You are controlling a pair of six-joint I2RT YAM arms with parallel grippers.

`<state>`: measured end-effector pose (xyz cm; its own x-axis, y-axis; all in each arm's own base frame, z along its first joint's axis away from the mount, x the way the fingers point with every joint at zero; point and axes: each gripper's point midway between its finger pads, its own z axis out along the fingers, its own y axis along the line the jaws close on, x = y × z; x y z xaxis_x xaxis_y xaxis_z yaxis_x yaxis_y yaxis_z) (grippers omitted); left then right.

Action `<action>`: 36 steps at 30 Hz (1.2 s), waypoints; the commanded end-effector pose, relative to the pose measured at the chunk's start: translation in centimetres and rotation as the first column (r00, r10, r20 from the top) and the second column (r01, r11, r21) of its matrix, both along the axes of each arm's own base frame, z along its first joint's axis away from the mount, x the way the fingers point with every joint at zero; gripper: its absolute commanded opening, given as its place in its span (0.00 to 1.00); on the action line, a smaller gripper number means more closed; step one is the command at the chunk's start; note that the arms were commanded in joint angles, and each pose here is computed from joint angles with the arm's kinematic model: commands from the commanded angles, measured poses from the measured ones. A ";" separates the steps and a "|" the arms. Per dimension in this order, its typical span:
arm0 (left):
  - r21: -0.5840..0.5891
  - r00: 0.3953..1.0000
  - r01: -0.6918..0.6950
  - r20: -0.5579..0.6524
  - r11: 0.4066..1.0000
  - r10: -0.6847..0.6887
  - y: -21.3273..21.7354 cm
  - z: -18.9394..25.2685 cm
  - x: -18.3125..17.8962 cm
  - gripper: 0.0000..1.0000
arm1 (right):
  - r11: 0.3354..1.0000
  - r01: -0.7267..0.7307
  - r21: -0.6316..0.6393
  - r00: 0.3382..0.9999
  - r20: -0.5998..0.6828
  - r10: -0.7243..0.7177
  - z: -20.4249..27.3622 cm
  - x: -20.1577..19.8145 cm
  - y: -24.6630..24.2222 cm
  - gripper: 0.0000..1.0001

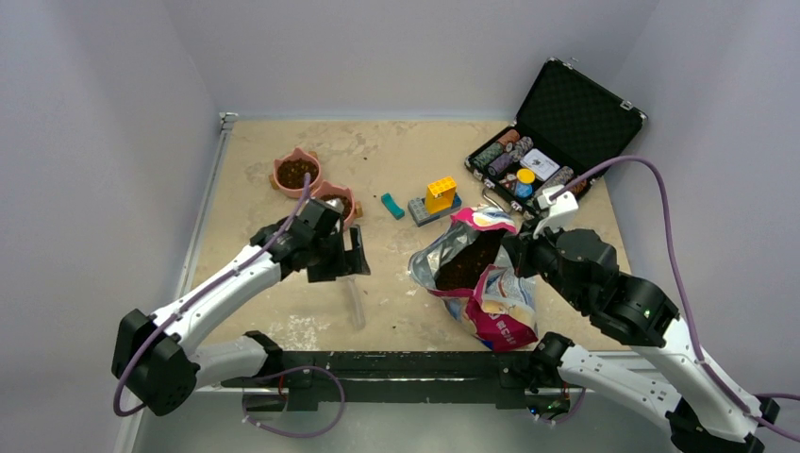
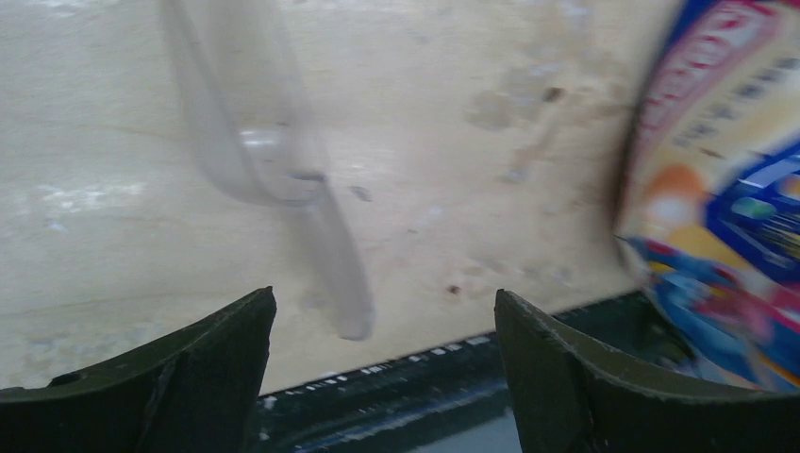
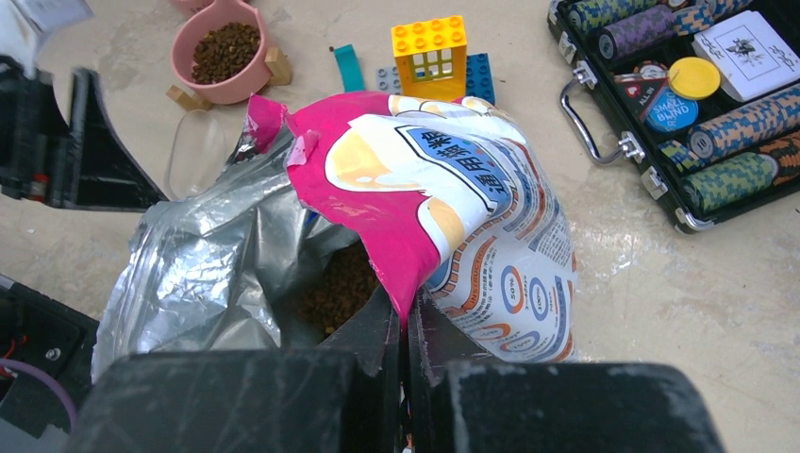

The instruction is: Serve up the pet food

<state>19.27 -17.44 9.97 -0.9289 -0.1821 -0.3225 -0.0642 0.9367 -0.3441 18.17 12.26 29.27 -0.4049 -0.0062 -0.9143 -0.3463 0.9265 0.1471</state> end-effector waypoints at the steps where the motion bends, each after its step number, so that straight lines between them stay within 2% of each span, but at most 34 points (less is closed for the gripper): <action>1: -0.353 0.966 0.250 0.159 0.902 -0.205 -6.1 10.8 -0.8 0.88 | 0.996 -0.086 0.003 0.996 -0.018 0.086 -0.5 -0.6 1.4 0.00; 3: -0.456 0.890 0.446 0.316 0.771 -0.328 -8.9 16.0 -1.6 0.93 | 0.994 -0.109 0.003 0.994 -0.027 0.109 -0.5 -0.6 2.0 0.00; 5: -0.441 0.825 0.556 0.396 0.704 -0.403 -10.0 18.7 -2.0 1.00 | 0.992 -0.125 0.001 0.991 -0.037 0.125 -0.1 -0.5 2.5 0.00; 10: -0.307 0.669 0.735 0.477 0.605 -0.570 -12.6 20.5 -1.3 1.00 | 0.991 -0.137 0.000 0.989 -0.051 0.137 0.7 -0.1 3.3 0.00; 12: -0.235 0.621 0.771 0.479 0.592 -0.620 -13.8 19.9 -0.4 1.00 | 0.992 -0.125 -0.007 0.991 -0.056 0.125 1.0 0.1 3.4 0.00; 16: -0.083 0.565 0.800 0.437 0.594 -0.700 -16.1 17.2 2.3 1.00 | 0.996 -0.088 -0.022 0.995 -0.051 0.087 0.2 0.6 2.9 0.00; 19: -0.025 0.573 0.789 0.389 0.614 -0.721 -17.3 15.2 4.3 0.93 | 0.998 -0.061 -0.018 0.996 -0.063 0.060 -0.4 0.5 2.4 0.00; 23: -0.030 0.651 0.731 0.328 0.682 -0.684 -18.4 14.6 6.0 0.68 | 0.996 -0.093 0.014 0.992 -0.082 0.094 0.4 -0.3 2.8 0.00; 25: -0.061 0.680 0.701 0.356 0.711 -0.641 -19.2 15.3 6.6 0.44 | 0.991 -0.132 -0.005 0.989 -0.075 0.131 0.5 -0.3 3.3 0.00; 26: -0.062 0.701 0.673 0.369 0.737 -0.610 -19.3 15.8 7.2 0.28 | 0.988 -0.153 -0.025 0.986 -0.071 0.151 0.4 -0.2 3.5 0.00; 27: -0.059 0.732 0.632 0.373 0.773 -0.570 -19.1 16.4 7.8 0.11 | 0.983 -0.176 -0.048 0.983 -0.067 0.172 0.3 -0.1 3.7 0.00; 28: -0.043 0.765 0.581 0.369 0.813 -0.527 -18.5 16.8 8.4 0.00 | 0.978 -0.201 -0.064 0.978 -0.071 0.196 0.2 -0.1 4.1 0.00; 30: -0.007 0.819 0.471 0.375 0.882 -0.434 -17.0 17.7 9.5 0.00 | 0.963 -0.254 -0.089 0.966 -0.063 0.249 0.4 -0.1 4.8 0.00; 32: 0.048 0.871 0.301 0.394 0.953 -0.295 -14.0 18.9 10.4 0.00 | 0.934 -0.340 -0.107 0.940 -0.053 0.336 1.1 -0.4 5.9 0.00; 33: 0.091 0.889 0.192 0.405 0.977 -0.213 -11.8 19.4 10.7 0.00 | 0.917 -0.381 -0.119 0.925 -0.059 0.376 1.2 -0.5 6.6 0.08; 35: 0.144 0.891 0.001 0.448 0.990 -0.066 -7.5 20.9 10.8 0.00 | 0.885 -0.440 -0.152 0.898 -0.093 0.430 1.1 -0.5 7.7 0.29; 36: 0.151 0.881 -0.049 0.472 0.987 -0.028 -6.1 21.7 10.6 0.00 | 0.868 -0.466 -0.169 0.884 -0.113 0.453 0.9 -0.5 8.2 0.46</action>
<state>26.36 -33.26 22.54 -0.8235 0.2470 -0.5107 0.4355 0.8522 -0.2901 18.51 17.99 28.63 -0.4477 -0.2642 -0.8542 -0.5897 0.8054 0.0600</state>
